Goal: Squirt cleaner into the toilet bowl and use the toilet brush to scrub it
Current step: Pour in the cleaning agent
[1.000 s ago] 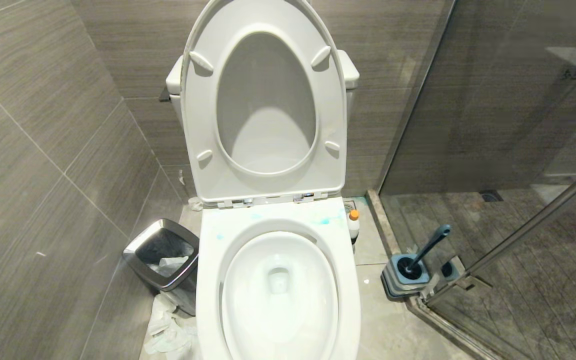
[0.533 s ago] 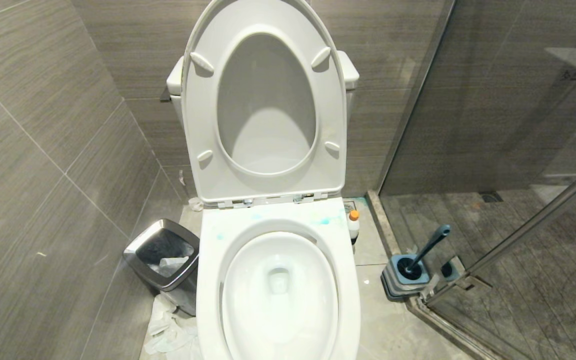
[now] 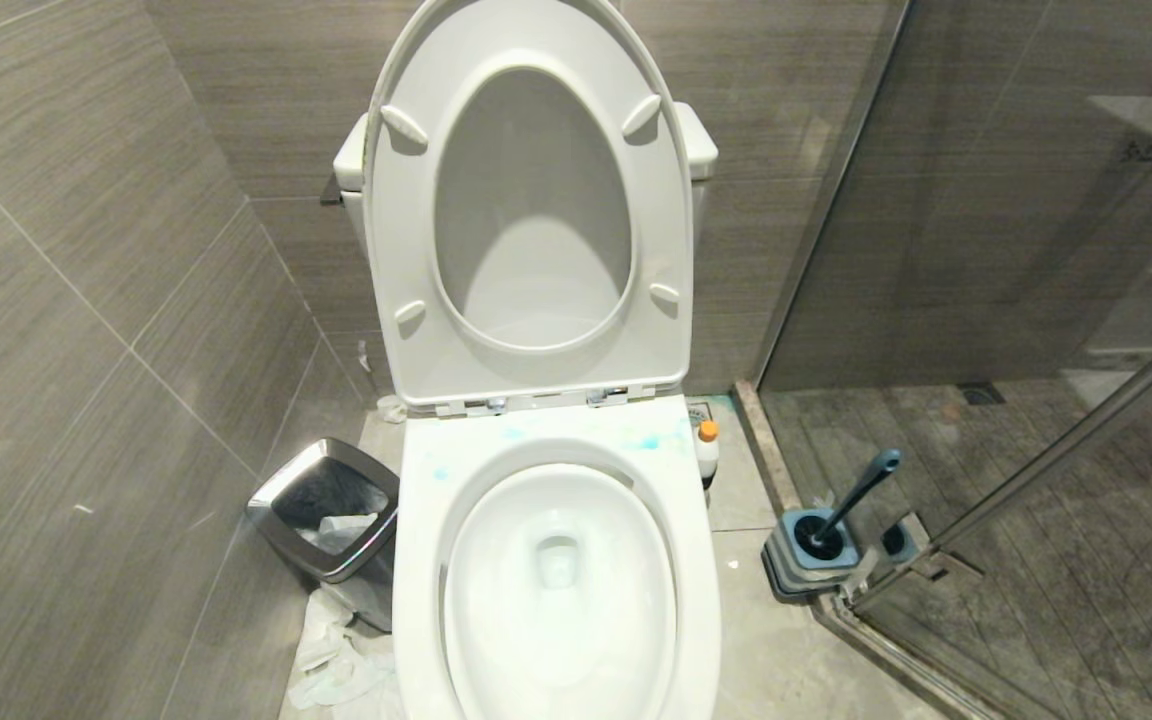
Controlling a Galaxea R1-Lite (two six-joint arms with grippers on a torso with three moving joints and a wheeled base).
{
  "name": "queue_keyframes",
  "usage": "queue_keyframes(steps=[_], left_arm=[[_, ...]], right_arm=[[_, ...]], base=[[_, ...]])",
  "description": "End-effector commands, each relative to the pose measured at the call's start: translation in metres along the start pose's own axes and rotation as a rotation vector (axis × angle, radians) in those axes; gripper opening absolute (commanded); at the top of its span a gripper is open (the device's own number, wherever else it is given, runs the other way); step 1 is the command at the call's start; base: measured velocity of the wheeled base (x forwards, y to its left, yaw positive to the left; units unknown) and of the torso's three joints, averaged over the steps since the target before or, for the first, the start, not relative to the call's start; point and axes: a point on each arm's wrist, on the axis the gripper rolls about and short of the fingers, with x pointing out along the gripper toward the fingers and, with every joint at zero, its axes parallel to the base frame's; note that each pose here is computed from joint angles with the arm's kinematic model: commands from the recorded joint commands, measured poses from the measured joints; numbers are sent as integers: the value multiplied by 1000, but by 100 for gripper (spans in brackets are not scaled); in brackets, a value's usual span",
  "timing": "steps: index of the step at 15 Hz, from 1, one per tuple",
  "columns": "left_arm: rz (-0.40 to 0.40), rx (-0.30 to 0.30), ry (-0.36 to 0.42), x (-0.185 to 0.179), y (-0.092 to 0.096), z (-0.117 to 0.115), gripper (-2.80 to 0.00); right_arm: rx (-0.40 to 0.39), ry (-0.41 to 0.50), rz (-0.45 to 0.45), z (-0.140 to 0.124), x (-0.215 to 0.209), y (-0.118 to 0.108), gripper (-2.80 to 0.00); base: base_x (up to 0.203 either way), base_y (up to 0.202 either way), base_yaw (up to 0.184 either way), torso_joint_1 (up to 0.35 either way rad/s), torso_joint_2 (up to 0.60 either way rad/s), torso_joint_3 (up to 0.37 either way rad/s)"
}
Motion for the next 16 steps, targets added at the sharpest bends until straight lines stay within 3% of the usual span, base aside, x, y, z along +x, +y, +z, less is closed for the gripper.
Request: queue_keyframes(steps=[1, 5, 7, 11, 16], left_arm=[[34, 53, 0, -4, 1, -12, -280], [116, 188, -21, -23, 2, -51, -280], [189, 226, 32, -21, 7, -67, -280], [190, 294, 158, -16, 13, -103, -280], [219, 252, 239, -17, 15, -113, -280]], right_arm=[[0, -1, 0, 0, 0, 0, -280], [0, 0, 0, 0, 0, 0, -280], [0, -1, 0, 0, 0, 0, -280], [0, -1, 0, 0, 0, 0, -280], [0, -1, 0, 0, 0, 0, -280]], base=[[0, 0, 0, 0, 0, 0], [0, 0, 0, 0, 0, 0], [0, 0, 0, 0, 0, 0], [0, 0, 0, 0, 0, 0], [0, 0, 0, 0, 0, 0]])
